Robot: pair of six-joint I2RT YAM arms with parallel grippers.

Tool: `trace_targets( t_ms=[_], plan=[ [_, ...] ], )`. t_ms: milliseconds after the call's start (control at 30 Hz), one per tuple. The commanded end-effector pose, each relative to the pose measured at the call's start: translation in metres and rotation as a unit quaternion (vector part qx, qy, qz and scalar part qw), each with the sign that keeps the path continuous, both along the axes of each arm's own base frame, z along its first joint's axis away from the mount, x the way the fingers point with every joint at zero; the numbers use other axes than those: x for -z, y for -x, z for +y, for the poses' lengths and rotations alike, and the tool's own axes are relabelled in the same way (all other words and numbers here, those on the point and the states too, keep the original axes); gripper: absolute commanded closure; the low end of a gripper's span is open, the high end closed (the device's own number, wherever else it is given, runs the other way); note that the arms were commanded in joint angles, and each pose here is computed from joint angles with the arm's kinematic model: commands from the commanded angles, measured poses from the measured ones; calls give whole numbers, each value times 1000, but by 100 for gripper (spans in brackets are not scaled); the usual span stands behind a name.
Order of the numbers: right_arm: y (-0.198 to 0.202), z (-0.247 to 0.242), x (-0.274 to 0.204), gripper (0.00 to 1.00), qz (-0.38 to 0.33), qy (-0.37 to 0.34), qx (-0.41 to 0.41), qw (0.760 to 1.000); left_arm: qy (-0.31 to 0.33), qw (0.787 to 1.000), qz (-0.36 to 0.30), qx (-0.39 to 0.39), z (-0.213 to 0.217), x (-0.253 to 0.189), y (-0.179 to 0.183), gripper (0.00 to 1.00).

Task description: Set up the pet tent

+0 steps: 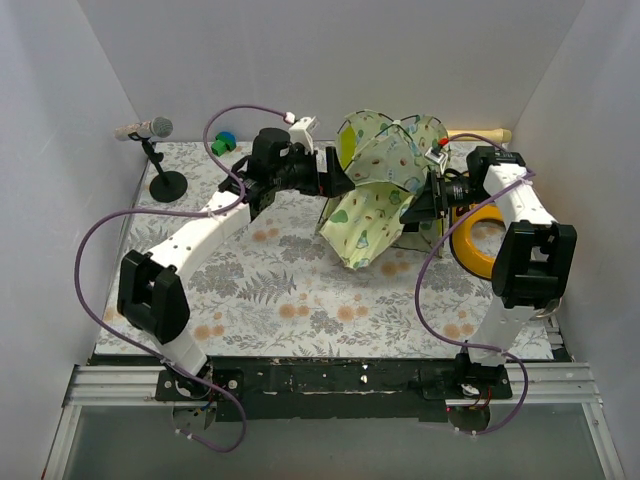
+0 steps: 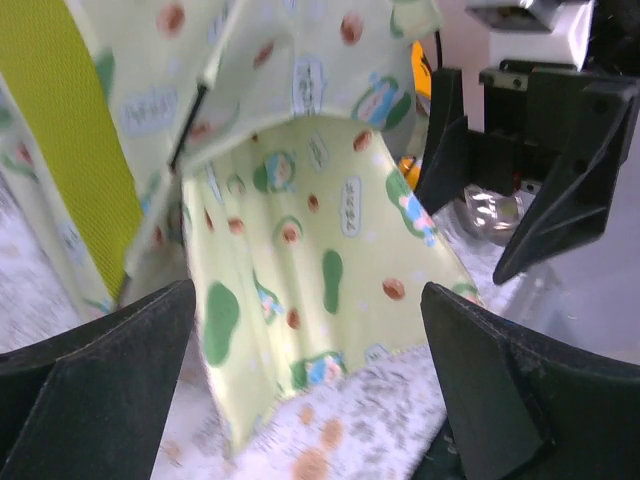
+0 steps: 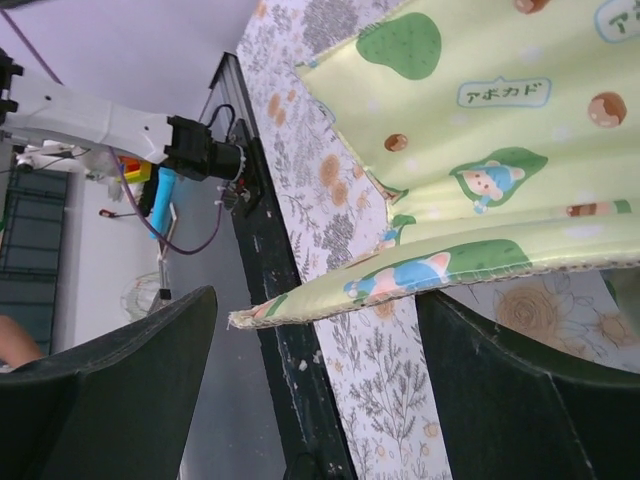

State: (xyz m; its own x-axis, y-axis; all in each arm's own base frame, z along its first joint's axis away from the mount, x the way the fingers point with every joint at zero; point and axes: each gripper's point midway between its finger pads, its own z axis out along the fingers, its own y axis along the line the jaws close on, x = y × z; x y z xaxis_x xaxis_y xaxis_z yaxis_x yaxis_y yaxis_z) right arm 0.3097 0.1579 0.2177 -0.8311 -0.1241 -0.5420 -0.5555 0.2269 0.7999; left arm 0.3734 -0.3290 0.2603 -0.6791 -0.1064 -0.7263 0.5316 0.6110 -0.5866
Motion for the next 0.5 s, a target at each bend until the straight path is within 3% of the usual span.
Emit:
trace_targets(
  t_ms=[0,100,300,367,467],
  plan=[
    [4,-10,2,12,-7,62,18,998,-100,985,-136,32,6,-2,-37,5],
    [13,-18,16,10,7,105,33,994,-122,976,-176,49,-7,3,-64,6],
    [8,-26,14,9,-14,150,57,987,-138,972,-185,44,-38,27,-113,9],
    [5,-33,15,7,-22,181,62,981,-148,972,-178,35,-43,38,-123,22],
    [4,-41,9,6,-23,214,75,974,-155,978,-141,5,-40,51,-131,64]
  ],
)
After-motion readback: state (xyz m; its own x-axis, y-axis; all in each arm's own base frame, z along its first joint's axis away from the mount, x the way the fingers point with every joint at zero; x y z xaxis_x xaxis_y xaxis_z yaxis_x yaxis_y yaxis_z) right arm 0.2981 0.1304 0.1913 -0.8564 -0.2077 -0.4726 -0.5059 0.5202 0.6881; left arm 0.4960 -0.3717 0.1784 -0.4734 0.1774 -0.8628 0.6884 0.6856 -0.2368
